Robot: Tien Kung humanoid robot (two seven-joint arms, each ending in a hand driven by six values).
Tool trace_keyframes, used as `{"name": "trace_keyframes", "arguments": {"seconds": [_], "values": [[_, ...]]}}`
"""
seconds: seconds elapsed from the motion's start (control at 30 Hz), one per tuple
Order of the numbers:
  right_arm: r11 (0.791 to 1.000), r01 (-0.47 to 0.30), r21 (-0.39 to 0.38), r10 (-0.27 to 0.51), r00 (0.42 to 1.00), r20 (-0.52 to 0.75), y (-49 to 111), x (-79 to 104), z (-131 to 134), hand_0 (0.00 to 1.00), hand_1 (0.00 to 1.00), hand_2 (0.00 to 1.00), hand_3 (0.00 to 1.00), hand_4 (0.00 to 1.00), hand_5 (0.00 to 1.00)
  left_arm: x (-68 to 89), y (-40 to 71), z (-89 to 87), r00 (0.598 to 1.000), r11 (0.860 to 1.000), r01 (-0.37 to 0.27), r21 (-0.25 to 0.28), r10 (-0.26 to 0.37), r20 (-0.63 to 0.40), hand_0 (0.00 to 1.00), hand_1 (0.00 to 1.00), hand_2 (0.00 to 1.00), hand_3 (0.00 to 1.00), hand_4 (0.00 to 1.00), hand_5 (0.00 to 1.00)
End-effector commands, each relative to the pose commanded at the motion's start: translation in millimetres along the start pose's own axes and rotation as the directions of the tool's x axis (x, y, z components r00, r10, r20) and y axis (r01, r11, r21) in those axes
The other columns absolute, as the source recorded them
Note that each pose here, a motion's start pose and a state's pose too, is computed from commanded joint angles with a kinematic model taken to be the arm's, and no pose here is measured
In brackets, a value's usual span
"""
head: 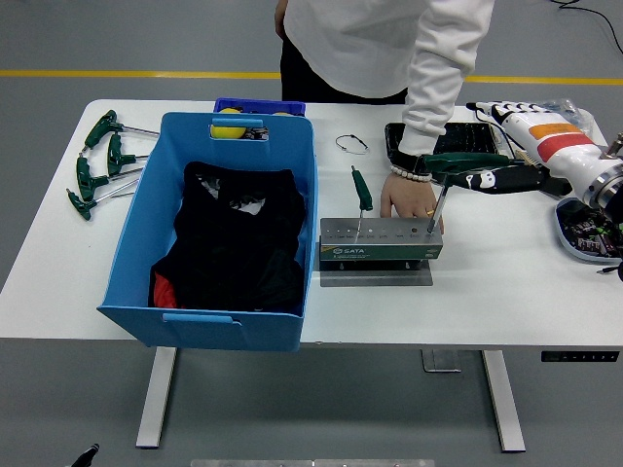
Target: Lift tool from toolbox,place it in box,lift tool from toolbox,place it in box
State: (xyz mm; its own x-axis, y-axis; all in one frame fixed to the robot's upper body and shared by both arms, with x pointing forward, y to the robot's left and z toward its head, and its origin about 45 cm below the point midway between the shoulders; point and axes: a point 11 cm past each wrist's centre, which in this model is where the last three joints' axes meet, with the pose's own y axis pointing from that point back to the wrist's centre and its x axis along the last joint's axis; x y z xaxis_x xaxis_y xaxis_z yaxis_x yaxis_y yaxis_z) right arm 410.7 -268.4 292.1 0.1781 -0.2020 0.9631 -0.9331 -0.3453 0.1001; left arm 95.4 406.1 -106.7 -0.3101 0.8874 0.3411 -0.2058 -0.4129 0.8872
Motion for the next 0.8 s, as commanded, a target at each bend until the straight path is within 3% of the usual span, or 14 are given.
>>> {"name": "trace_keyframes", "arguments": {"seconds": [0.1,0.13,0.3,0.33,0.5,0.53,0.7,0.73,0.8], "values": [[1.000,0.023,-0.018,-0.023,1.000,0.005,-9.2,-3.1,-1.7,0.981,0.863,0.837,0.892,0.998,0.753,-0.1,0.0,0.6,1.000,1.000,-0.001,-0.001,0.001,-0.002,0.782,0.804,0.823,0.737,0.722,0.597],[0.999,0.028,-0.023,-0.028,1.000,0.003,-11.2,-3.8,-1.9,0.886,0.748,0.709,0.819,0.998,0.750,-0.1,0.0,0.8,1.000,1.000,-0.001,-0.002,0.001,-0.002,0.783,0.803,0.822,0.737,0.723,0.596],[0.997,0.061,-0.045,-0.061,0.998,-0.012,-23.7,-11.0,-3.9,0.886,0.748,0.709,0.819,0.998,0.750,0.6,-0.1,2.6,1.000,1.000,-0.005,-0.007,0.005,-0.007,0.783,0.803,0.822,0.737,0.723,0.596],[0.997,0.066,-0.046,-0.066,0.998,-0.017,-25.9,-12.6,-4.6,0.799,0.640,0.585,0.704,0.998,0.748,0.7,-0.1,3.1,1.000,1.000,-0.006,-0.008,0.006,-0.008,0.783,0.804,0.821,0.737,0.723,0.595],[0.995,0.090,-0.054,-0.092,0.995,-0.047,-34.5,-20.7,-6.6,0.799,0.640,0.585,0.704,0.998,0.748,1.5,-0.2,4.2,1.000,1.000,-0.009,-0.011,0.009,-0.010,0.783,0.804,0.821,0.737,0.723,0.595],[0.994,0.098,-0.058,-0.101,0.993,-0.053,-36.0,-22.9,-6.4,0.694,0.551,0.500,0.640,0.998,0.752,1.7,-0.2,4.4,1.000,1.000,-0.010,-0.012,0.010,-0.011,0.784,0.804,0.820,0.733,0.723,0.596],[0.989,0.127,-0.079,-0.132,0.989,-0.062,-40.4,-32.7,-3.2,0.694,0.551,0.500,0.640,0.998,0.752,2.2,-0.3,4.6,1.000,1.000,-0.013,-0.013,0.013,-0.013,0.784,0.804,0.820,0.733,0.723,0.596],[0.988,0.128,-0.080,-0.133,0.989,-0.060,-40.7,-34.1,-2.7,0.417,0.439,0.399,0.506,0.998,0.755,2.4,-0.3,4.6,1.000,1.000,-0.013,-0.013,0.013,-0.013,0.784,0.805,0.819,0.732,0.722,0.595],[0.990,0.119,-0.081,-0.123,0.991,-0.043,-40.9,-36.3,-1.5,0.417,0.439,0.399,0.506,0.998,0.755,2.8,-0.4,5.1,1.000,1.000,-0.014,-0.014,0.014,-0.011,0.784,0.805,0.819,0.732,0.722,0.595]]}}
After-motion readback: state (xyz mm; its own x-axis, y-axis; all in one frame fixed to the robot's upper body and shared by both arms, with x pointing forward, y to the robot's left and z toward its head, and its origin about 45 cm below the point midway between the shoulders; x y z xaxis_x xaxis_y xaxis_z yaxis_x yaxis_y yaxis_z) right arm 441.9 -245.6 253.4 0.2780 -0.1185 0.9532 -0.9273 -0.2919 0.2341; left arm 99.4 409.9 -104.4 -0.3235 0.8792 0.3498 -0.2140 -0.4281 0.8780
